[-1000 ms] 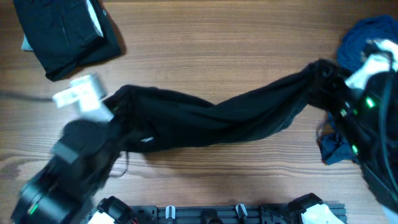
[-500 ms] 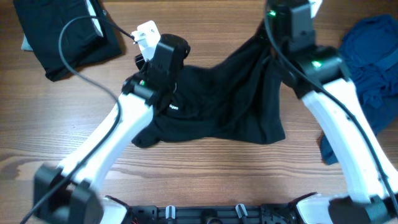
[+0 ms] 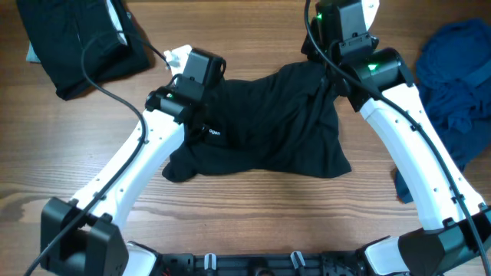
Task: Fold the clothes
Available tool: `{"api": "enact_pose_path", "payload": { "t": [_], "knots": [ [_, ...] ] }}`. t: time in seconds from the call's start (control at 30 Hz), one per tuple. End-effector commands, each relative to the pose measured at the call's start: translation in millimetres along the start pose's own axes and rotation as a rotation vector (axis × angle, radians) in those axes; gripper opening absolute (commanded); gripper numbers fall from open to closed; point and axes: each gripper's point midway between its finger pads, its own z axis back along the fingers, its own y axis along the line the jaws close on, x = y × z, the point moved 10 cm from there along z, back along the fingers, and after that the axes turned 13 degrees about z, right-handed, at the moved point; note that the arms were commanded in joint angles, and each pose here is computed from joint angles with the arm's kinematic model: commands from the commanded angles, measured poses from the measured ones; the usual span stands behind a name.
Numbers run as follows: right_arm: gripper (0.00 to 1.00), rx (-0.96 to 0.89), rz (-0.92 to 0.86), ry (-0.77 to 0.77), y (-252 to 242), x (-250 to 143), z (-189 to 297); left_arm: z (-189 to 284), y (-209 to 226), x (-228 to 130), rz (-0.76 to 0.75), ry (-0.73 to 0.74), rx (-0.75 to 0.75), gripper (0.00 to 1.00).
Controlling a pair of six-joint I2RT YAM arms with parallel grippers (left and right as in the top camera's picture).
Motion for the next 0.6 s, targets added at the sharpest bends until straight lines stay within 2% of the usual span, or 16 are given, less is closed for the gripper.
{"api": "enact_pose_path", "payload": {
  "t": [0.0,0.17,0.27,0.43,0.57],
  "knots": [
    [0.84,-0.025,0.002,-0.017,-9,4,11,10,0,-23,0.086,0.265,-0.061,0.98],
    [0.84,0.012,-0.007,-0.002,-6,2,11,14,9,-41,0.159,0.388,0.021,0.96],
    [0.85,0.04,-0.021,0.016,-4,1,11,14,1,-62,0.135,0.474,0.026,0.97],
    [0.85,0.038,-0.009,0.041,-5,-3,11,-5,-12,-93,0.15,0.476,0.073,1.0],
    [0.84,0.027,0.007,0.073,-7,-8,11,-22,-16,-103,0.198,0.49,0.111,1.0]
  ]
}}
